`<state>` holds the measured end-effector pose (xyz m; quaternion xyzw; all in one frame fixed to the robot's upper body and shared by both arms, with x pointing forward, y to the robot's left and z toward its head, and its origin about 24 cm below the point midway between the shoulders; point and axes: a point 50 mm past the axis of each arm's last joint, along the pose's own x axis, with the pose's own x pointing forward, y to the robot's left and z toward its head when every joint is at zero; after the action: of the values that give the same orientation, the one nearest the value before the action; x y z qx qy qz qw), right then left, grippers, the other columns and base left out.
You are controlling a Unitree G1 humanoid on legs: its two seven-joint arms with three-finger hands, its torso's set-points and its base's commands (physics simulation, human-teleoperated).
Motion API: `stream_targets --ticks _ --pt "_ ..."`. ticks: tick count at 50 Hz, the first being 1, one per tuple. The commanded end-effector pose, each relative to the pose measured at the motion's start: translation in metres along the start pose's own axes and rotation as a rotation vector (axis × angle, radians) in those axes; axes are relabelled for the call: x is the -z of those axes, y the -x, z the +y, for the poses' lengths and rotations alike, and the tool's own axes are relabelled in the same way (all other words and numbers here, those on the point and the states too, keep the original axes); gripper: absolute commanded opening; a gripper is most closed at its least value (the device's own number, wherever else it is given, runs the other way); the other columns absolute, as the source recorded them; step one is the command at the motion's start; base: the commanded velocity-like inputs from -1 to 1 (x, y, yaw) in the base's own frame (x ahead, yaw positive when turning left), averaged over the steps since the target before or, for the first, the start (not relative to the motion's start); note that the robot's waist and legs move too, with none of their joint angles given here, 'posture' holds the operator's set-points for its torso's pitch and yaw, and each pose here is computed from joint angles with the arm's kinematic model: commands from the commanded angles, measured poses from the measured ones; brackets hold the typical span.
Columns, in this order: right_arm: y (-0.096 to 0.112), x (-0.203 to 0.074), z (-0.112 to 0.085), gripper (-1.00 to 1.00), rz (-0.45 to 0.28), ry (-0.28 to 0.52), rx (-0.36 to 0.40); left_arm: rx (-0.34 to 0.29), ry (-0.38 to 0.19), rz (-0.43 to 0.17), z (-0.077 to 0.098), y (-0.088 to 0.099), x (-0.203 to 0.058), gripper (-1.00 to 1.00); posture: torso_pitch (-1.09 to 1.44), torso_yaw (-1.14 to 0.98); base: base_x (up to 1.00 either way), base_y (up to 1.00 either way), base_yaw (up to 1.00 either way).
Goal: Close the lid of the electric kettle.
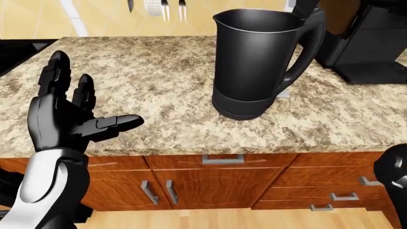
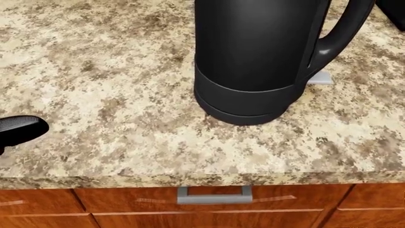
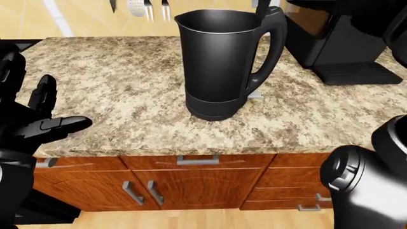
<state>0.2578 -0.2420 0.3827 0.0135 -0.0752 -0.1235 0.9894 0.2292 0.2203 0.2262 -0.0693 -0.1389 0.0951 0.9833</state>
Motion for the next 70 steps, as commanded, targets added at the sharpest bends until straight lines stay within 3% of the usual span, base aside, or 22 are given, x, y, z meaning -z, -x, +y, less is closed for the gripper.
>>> stream_targets --ticks 1,7,14,34,40,60,70 --pt "0.004 -0.019 0.004 1.0 -0.081 -0.043 -0.022 0.018 0.0 -0.076 -0.003 0.001 -0.012 1.0 0.0 0.0 0.0 0.0 0.0" --pt "-0.002 -0.023 0.019 1.0 -0.073 -0.026 -0.071 0.022 0.001 -0.08 -0.004 0.002 -0.014 1.0 0.0 0.0 0.0 0.0 0.0" --pt "-0.01 -0.032 0.025 1.0 -0.068 -0.073 -0.107 0.022 0.0 -0.076 -0.004 0.001 -0.012 1.0 0.0 0.0 0.0 0.0 0.0" --pt "-0.046 -0.008 0.058 1.0 0.043 -0.159 -0.19 0.02 -0.001 -0.072 -0.004 0.001 -0.01 1.0 0.0 0.0 0.0 0.0 0.0" --pt "-0.052 -0.014 0.074 1.0 0.045 -0.138 -0.219 0.021 -0.001 -0.07 -0.004 0.001 -0.007 1.0 0.0 0.0 0.0 0.0 0.0" --pt "-0.051 0.02 0.122 1.0 0.099 -0.084 -0.337 0.02 0.001 -0.069 -0.004 0.001 -0.007 1.0 0.0 0.0 0.0 0.0 0.0" --pt "-0.045 0.031 0.147 1.0 0.112 -0.05 -0.438 0.019 0.005 -0.068 -0.003 0.0 -0.008 1.0 0.0 0.0 0.0 0.0 0.0"
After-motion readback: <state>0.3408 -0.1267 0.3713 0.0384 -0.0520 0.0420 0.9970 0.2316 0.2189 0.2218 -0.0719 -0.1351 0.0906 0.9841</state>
